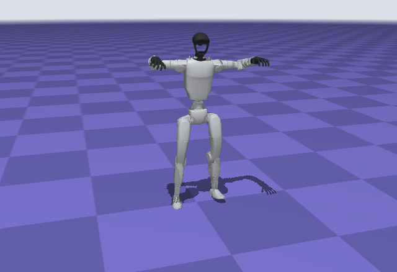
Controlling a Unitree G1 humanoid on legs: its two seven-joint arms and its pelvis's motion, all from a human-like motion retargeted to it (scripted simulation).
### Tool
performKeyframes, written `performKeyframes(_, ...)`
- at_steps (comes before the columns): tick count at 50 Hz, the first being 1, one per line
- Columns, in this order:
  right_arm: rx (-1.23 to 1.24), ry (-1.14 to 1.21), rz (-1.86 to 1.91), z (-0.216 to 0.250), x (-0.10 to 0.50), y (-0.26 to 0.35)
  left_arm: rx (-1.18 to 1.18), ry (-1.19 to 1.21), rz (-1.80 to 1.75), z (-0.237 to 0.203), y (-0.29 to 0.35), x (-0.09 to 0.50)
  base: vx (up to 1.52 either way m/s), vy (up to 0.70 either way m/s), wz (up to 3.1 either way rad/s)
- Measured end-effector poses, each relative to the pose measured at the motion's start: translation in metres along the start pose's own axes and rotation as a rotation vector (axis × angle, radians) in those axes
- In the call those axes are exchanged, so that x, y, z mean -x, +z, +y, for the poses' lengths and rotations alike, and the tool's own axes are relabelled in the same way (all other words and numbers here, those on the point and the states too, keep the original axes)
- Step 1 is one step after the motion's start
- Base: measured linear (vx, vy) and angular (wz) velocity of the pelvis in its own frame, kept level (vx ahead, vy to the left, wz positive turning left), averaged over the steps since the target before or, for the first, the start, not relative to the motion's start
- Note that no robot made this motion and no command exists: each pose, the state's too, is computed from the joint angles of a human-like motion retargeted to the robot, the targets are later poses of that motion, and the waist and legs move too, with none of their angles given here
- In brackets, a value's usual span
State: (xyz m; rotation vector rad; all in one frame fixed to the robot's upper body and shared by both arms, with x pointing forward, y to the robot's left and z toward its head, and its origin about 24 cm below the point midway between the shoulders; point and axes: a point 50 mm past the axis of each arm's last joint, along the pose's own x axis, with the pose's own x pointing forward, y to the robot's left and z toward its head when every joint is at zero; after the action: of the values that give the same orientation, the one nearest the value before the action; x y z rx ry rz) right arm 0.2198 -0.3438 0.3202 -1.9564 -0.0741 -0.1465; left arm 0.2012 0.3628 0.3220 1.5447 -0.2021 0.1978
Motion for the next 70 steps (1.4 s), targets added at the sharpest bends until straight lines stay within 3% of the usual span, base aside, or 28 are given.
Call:
performKeyframes(33, 0.02, -0.023, 0.058, -0.008, 0.023, -0.013, 0.002, 0.019, -0.068, -0.002, 0.013, -0.009, 0.0, 0.0, 0.0)
performKeyframes(44, -0.148, -0.143, 0.052, 0.011, 0.024, -0.008, 0.268, 0.134, -0.091, -0.029, 0.012, -0.006, 0.0, 0.0, 0.0)
performKeyframes(55, -0.661, -0.089, 0.096, 0.118, 0.03, 0.034, 0.704, 0.015, -0.011, -0.141, 0.026, 0.01, 0.0, 0.0, 0.0)
performKeyframes(62, -0.946, 0.234, 0.112, 0.21, 0.052, 0.101, 0.953, -0.323, 0.321, -0.272, 0.033, 0.052, 0.03, -0.05, 0.06)
performKeyframes(66, -1.026, 0.47, 0.109, 0.255, 0.073, 0.142, 1.061, -0.556, 0.646, -0.352, 0.044, 0.105, 0.04, -0.1, 0.04)
performKeyframes(70, -1.059, 0.673, 0.133, 0.292, 0.099, 0.176, 1.064, -0.752, 0.989, -0.406, 0.062, 0.173, 0.05, -0.13, -0.06)
